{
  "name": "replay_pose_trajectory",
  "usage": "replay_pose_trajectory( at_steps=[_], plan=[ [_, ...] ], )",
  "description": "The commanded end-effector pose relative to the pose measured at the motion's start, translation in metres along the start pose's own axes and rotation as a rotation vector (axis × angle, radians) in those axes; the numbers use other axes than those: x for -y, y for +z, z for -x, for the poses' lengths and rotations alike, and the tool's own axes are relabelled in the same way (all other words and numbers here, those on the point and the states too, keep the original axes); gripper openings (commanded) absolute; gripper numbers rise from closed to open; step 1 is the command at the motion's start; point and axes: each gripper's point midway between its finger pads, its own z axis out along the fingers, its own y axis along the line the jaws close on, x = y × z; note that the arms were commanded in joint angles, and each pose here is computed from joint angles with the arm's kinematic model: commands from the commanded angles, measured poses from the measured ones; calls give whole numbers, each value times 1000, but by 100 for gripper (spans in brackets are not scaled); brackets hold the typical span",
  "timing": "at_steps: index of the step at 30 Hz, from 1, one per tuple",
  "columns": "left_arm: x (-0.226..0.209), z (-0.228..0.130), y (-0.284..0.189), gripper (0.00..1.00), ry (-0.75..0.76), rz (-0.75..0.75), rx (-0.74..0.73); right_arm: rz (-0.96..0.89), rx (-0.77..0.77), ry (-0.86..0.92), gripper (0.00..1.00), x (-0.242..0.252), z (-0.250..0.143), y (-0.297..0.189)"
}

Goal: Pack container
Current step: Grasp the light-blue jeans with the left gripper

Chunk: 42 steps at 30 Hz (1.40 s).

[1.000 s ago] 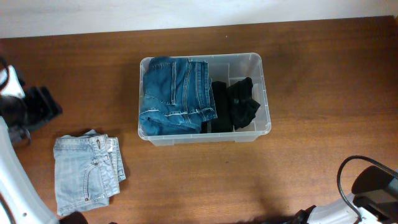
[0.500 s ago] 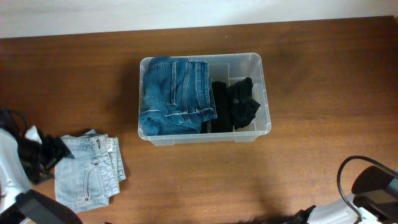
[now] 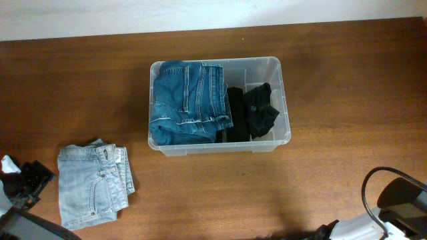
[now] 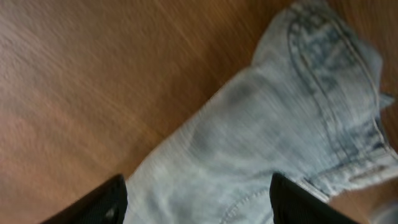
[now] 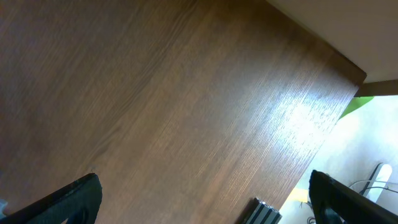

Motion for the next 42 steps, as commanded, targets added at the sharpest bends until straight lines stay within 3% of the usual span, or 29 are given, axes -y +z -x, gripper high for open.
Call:
replay_pose_trajectory(
  at_steps=[1, 15, 19, 32, 36, 42],
  plan=[
    [1, -3, 14, 74, 55, -34, 16, -14, 12, 4, 98, 5, -2, -6],
    [9, -3, 45, 82, 339, -98, 89, -14, 12, 4, 98, 5, -2, -6],
    [9, -5, 55, 84, 343, -102, 105, -14, 12, 4, 98, 5, -2, -6],
    [49, -29, 85, 86, 329, -400, 53, -14, 12, 4, 98, 5, -2, -6],
    [65, -49, 86, 79, 341, -497, -18, -14, 12, 4, 98, 5, -2, -6],
    [81, -69, 87, 61, 325, -583, -107, -14, 12, 4, 98, 5, -2, -6]
  ],
)
